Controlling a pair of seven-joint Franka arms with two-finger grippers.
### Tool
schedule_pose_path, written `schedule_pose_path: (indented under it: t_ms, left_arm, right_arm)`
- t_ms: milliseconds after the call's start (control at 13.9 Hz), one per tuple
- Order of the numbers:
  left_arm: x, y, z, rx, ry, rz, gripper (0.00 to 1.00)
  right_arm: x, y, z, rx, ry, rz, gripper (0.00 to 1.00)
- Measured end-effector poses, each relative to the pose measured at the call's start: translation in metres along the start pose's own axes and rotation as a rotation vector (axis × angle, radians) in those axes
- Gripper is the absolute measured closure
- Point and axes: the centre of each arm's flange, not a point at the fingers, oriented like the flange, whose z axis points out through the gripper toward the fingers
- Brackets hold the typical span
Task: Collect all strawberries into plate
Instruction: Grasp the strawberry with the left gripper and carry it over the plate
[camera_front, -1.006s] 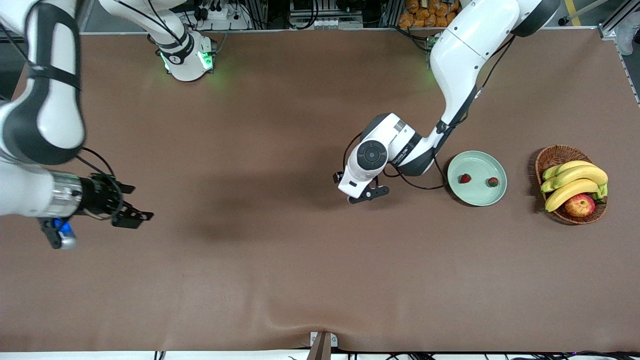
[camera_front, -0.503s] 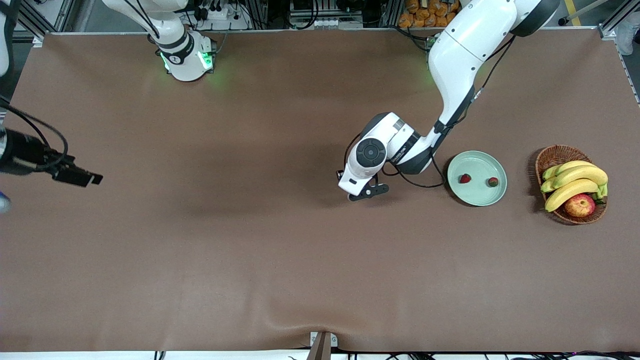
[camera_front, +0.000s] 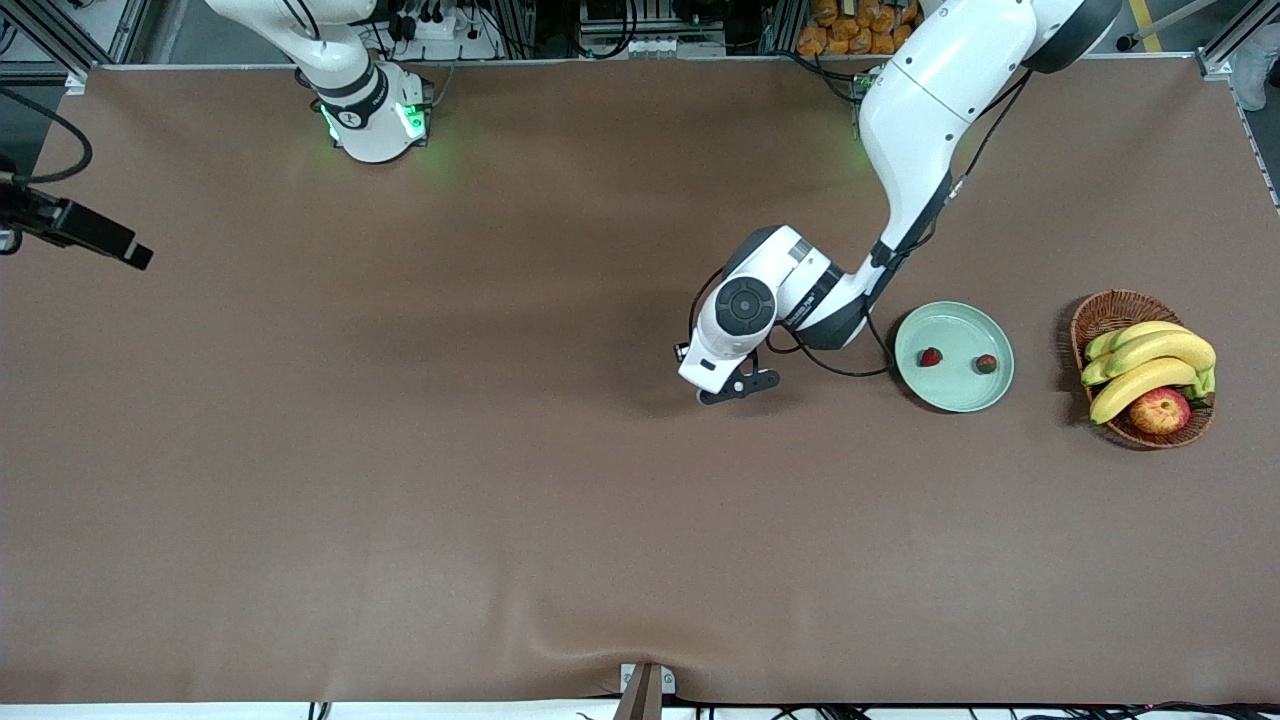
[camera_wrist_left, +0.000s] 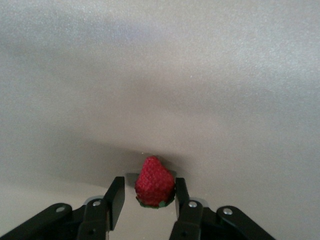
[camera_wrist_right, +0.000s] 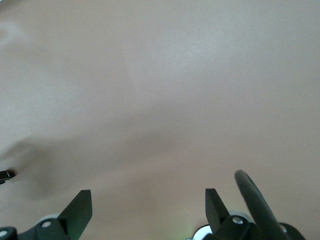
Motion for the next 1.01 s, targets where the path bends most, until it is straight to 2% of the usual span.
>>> schedule_pose_path:
  t_ms: [144, 359, 503, 719, 1006]
  left_arm:
    - [0.001, 0.000, -0.001, -0.002, 0.002, -0.001, 0.69]
    - [0.004, -0.002, -0.003, -0.006, 0.004, -0.007, 0.69]
    - [0.020, -0.010, -0.017, -0.024, 0.021, -0.033, 0.69]
    - [0.061, -0.046, -0.062, -0.051, 0.059, -0.114, 0.69]
    - [0.127, -0.130, -0.114, -0.064, 0.094, -0.270, 0.69]
  right_arm:
    - [-0.012, 0.002, -0.007, 0.002, 0.012, -0.005, 0.00]
    - [-0.026, 0.007, -0.015, 0.005, 0.029, -0.007, 0.00]
    - [-0.029, 0.007, -0.015, 0.010, 0.047, -0.010, 0.00]
    - [-0.025, 0.005, -0.009, 0.014, 0.063, -0.017, 0.00]
    - [-0.025, 0.005, -0.009, 0.014, 0.066, -0.025, 0.00]
